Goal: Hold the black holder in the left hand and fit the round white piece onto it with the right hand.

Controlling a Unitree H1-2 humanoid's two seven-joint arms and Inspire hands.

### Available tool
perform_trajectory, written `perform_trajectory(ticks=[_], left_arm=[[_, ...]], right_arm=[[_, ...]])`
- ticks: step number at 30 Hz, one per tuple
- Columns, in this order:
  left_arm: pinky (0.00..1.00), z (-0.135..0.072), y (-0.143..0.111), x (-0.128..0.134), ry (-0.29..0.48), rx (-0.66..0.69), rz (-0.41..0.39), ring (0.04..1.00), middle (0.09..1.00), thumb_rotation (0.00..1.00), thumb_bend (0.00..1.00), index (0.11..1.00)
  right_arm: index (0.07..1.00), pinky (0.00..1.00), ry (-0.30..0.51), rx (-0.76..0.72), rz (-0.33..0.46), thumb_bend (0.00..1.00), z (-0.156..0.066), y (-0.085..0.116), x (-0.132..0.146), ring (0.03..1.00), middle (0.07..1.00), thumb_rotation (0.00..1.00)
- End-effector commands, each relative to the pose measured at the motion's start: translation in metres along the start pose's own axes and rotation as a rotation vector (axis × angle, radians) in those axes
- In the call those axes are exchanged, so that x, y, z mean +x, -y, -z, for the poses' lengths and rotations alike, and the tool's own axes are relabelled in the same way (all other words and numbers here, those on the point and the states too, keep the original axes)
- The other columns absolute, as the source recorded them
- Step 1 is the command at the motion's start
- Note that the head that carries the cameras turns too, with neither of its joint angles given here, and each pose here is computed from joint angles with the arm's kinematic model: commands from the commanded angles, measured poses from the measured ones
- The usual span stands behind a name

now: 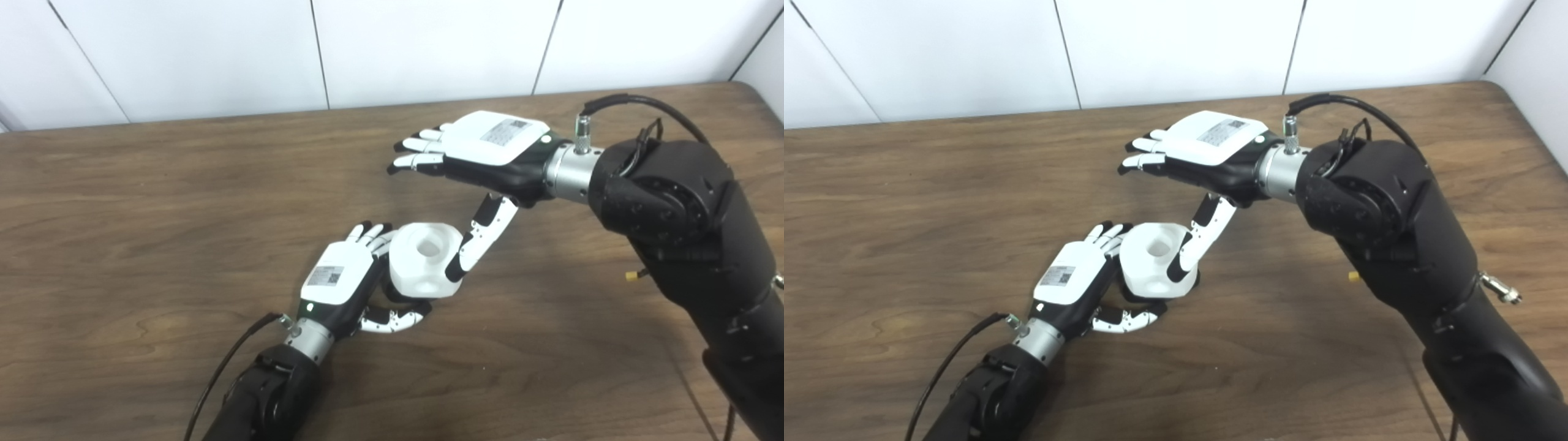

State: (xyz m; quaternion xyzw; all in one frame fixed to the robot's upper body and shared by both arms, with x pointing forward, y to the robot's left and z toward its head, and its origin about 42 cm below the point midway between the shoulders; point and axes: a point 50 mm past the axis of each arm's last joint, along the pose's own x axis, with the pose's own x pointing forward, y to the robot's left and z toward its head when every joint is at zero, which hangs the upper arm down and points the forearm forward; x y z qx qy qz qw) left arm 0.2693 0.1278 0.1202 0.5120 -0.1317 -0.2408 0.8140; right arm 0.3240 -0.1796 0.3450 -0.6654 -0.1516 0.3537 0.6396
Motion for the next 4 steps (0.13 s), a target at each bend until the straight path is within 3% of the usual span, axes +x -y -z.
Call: perform_trajectory(ticks=[1, 4], left_arm=[[1.0, 0.01, 0.0148, -0.0067, -0.069, 0.036, 0.148, 0.963, 0.923, 0.4, 0.99, 0.839], [1.0, 0.0096, 0.0146, -0.0066, -0.081, 0.043, 0.166, 0.977, 0.936, 0.41, 1.0, 0.866]], right_arm=[[0.929, 1.0, -0.016, -0.023, 0.06, 1.0, 0.0036, 0.0131, -0.0043, 1.0, 1.0, 0.62], [0.932, 1.0, -0.018, -0.027, 0.058, 1.0, 0.005, 0.0123, -0.0032, 1.0, 1.0, 0.62]])
